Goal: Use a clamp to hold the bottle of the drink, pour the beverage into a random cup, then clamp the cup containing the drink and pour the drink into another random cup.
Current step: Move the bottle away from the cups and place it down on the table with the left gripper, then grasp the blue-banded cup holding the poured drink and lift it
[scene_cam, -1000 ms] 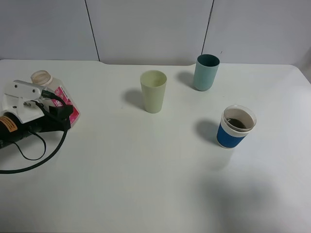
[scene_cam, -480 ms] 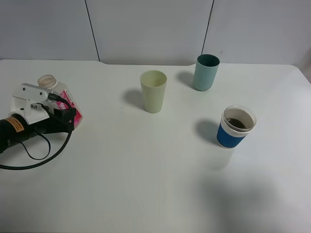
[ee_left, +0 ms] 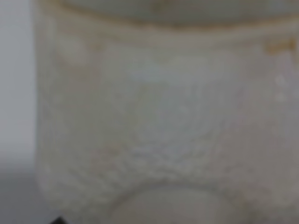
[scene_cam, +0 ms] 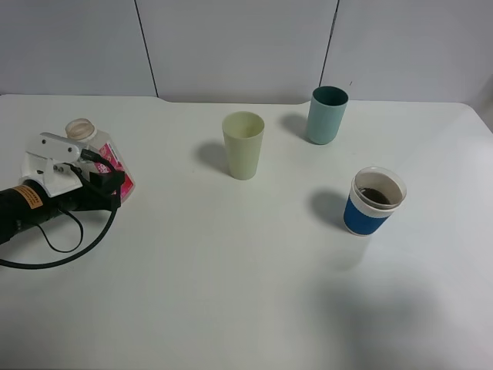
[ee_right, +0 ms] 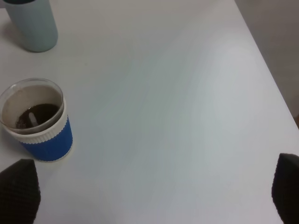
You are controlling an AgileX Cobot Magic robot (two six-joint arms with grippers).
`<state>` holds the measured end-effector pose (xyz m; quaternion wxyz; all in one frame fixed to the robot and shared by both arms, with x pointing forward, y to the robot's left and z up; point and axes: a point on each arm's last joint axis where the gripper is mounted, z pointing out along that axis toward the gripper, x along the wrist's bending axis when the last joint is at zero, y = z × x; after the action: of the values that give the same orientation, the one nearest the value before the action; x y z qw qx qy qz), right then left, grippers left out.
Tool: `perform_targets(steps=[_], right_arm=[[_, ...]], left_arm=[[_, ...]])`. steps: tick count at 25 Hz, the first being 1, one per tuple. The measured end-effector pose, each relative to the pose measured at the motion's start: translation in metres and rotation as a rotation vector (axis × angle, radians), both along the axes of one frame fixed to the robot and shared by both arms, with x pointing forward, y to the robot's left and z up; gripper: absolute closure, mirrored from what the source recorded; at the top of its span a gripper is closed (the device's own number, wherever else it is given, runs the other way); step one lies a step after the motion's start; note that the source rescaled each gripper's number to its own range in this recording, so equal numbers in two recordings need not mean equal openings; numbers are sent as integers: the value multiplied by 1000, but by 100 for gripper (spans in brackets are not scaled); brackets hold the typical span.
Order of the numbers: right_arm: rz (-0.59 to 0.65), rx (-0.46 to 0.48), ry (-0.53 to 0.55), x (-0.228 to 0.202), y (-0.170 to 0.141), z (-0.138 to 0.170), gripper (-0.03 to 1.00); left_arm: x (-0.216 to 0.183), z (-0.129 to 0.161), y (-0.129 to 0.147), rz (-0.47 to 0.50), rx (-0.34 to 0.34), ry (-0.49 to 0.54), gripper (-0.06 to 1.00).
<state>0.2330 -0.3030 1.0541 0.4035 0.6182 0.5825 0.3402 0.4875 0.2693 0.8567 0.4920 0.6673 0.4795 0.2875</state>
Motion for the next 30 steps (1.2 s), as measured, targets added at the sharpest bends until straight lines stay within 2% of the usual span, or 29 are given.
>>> perform_targets(steps=[3,4,5,7,9,11,14,23,30], right_arm=[[0,0,0,0,0,0,-3],[0,0,0,0,0,0,-3],[0,0,0,0,0,0,-3],[0,0,0,0,0,0,-3],[0,0,0,0,0,0,-3],[0,0,0,0,0,0,-3],[0,0,0,0,0,0,-3],[0,0,0,0,0,0,-3],[0,0,0,0,0,0,-3]], left_arm=[[0,0,0,-3,4,-2,92],[0,0,0,-3,4,-2,85],[0,0,0,-3,4,-2,72],[0,0,0,-3,4,0,37],[0,-1,0,-2,4,1,11],[0,-1,0,-2,4,1,0],[0,-1,0,-2,3,2,-4],[0,0,0,10,-26,12,-4],[-19,16,0,18,-22,-6,-4]])
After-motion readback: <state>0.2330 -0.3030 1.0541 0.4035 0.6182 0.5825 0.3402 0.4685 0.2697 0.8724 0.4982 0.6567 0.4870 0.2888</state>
